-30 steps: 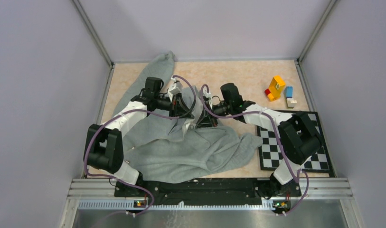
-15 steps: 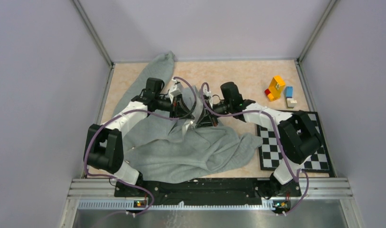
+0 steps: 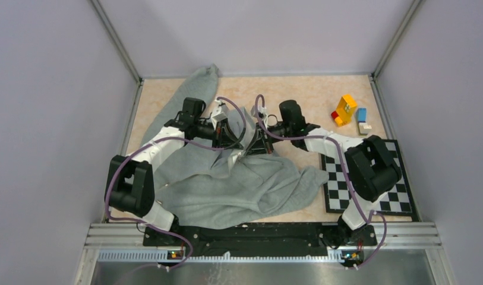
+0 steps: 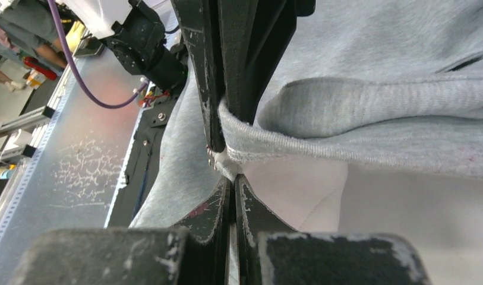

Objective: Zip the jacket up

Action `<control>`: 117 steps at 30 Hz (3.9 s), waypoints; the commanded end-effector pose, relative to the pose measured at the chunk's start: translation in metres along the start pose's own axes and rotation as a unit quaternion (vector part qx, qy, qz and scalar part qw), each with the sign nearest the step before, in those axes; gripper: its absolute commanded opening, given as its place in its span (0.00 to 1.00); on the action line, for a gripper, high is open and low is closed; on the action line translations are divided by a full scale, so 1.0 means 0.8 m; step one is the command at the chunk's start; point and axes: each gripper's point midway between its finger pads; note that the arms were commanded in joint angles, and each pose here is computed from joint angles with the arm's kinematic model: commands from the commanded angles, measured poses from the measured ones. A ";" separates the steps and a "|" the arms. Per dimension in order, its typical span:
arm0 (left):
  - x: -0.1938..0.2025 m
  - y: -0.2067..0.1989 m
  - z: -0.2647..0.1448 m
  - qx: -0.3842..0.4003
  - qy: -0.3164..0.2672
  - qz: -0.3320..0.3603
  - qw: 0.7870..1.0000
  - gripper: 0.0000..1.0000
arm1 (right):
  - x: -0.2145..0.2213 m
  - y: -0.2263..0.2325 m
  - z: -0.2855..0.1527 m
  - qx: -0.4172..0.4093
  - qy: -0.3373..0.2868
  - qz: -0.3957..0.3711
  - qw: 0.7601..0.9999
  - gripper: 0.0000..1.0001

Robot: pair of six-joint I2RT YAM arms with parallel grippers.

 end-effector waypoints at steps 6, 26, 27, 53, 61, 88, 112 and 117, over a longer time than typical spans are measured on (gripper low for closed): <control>-0.011 0.004 -0.001 -0.024 0.015 0.041 0.999 0.00 | -0.034 0.026 -0.005 -0.048 -0.055 -0.025 0.997 0.00; -0.022 0.021 -0.006 -0.115 0.017 0.083 0.990 0.00 | -0.052 -0.017 0.001 0.014 -0.137 0.079 0.987 0.00; -0.023 0.021 -0.006 -0.116 0.017 0.086 0.989 0.00 | -0.053 -0.018 0.001 0.014 -0.138 0.081 0.987 0.00; -0.025 0.042 -0.010 -0.204 0.016 0.115 0.972 0.00 | -0.071 0.006 -0.015 -0.071 -0.189 0.133 0.970 0.00; -0.023 0.039 -0.004 -0.188 0.013 0.107 0.976 0.00 | -0.071 0.005 -0.014 -0.076 -0.199 0.120 0.970 0.12; -0.020 0.041 -0.004 -0.189 0.022 0.105 0.976 0.00 | -0.064 -0.022 -0.010 -0.007 -0.199 0.098 0.975 0.26; -0.018 0.058 -0.004 -0.208 0.032 0.050 0.976 0.00 | -0.041 -0.220 -0.086 0.211 -0.206 0.201 0.934 0.39; -0.018 0.057 -0.003 -0.204 0.031 0.048 0.977 0.00 | -0.040 -0.232 -0.079 0.202 -0.207 0.204 0.935 0.39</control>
Point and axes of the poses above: each gripper's point midway between its finger pads, its own z axis out along the fingers, its own y axis along the line the jaws close on, x = y × z, and after that the axes turned 15 degrees about z, right-handed
